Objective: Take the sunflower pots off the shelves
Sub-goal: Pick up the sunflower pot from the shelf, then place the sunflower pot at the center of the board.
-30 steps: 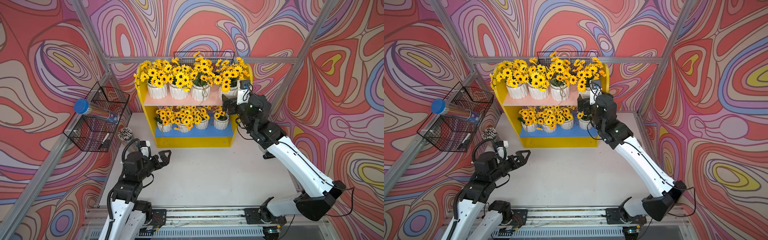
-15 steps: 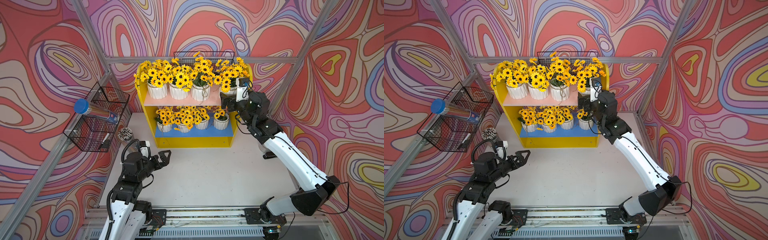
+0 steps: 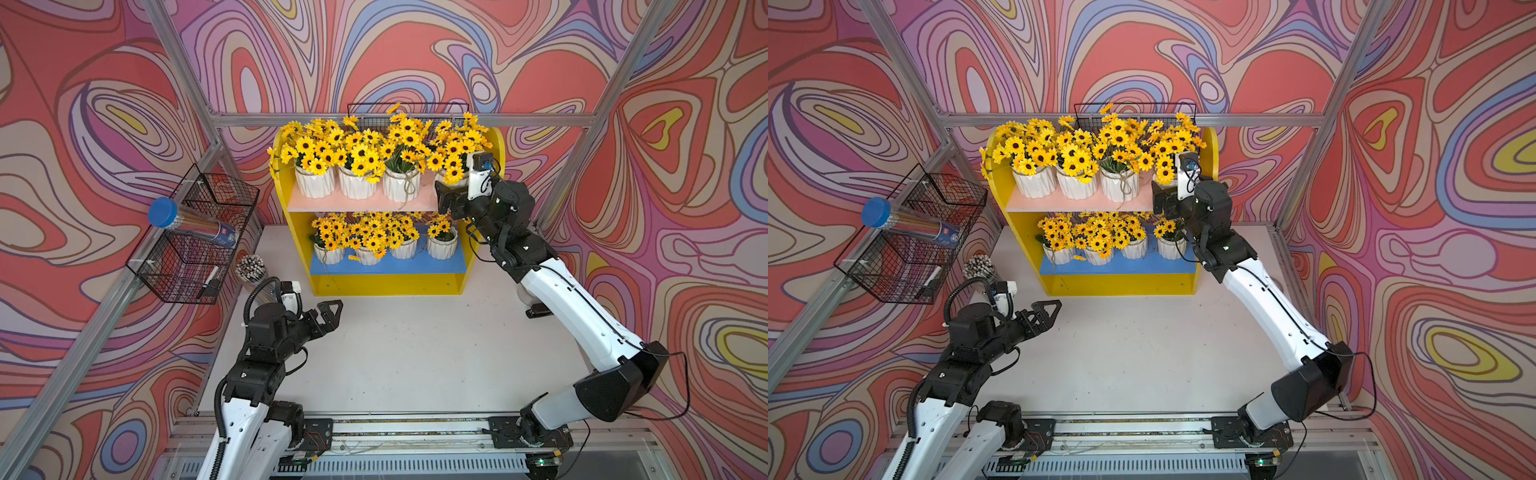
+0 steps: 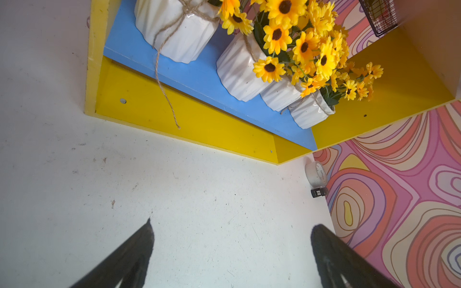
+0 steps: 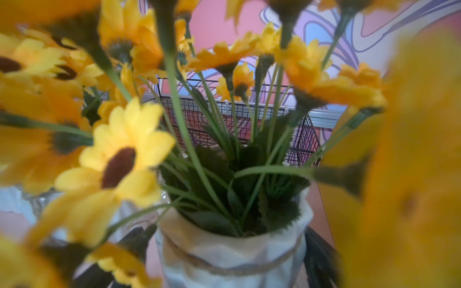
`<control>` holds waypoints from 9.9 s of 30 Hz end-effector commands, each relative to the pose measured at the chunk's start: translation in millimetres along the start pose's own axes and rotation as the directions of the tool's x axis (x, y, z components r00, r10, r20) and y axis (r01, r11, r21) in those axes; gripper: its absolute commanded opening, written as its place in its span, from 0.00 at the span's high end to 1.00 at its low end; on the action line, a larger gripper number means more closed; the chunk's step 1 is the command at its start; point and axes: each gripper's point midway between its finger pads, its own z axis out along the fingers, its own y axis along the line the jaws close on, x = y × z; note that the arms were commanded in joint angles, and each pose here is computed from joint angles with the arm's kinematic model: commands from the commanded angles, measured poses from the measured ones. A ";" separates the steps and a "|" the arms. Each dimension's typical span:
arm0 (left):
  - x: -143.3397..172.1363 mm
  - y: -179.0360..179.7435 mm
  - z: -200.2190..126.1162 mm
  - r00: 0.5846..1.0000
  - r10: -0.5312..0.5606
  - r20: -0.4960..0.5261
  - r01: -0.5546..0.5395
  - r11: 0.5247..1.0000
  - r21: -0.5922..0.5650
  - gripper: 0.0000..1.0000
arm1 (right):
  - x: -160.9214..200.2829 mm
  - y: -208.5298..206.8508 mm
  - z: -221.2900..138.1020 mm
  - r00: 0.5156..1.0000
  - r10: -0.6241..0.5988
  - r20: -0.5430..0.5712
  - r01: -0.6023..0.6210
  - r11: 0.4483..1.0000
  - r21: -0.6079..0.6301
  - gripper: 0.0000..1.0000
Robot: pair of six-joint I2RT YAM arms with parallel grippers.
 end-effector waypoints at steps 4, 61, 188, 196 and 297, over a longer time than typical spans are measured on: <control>-6.8 -10.3 -2.7 1.000 0.019 0.017 -0.020 0.999 0.031 0.00 | -14.7 -11.5 -3.6 0.998 -0.002 0.059 0.000 1.000 0.023 0.02; -6.9 -12.1 -3.6 1.000 0.022 0.018 -0.023 0.999 0.040 0.00 | -33.4 -29.4 17.5 0.995 -0.030 0.100 0.029 0.999 0.013 0.02; -31.5 -39.8 -25.1 0.996 0.077 0.048 -0.080 0.995 0.054 0.03 | -22.6 110.6 -144.9 0.990 0.099 0.100 -0.043 0.888 -0.458 1.00; -32.9 -41.5 -25.4 0.996 0.074 0.048 -0.077 0.995 0.058 0.03 | 22.3 148.3 -144.4 0.993 0.120 0.016 -0.093 0.842 -0.531 1.00; -35.4 -32.8 -45.7 0.980 0.174 0.099 -0.173 0.985 -0.023 0.00 | 406.3 359.8 -103.2 0.888 -0.201 -0.413 -0.138 0.741 -0.657 0.02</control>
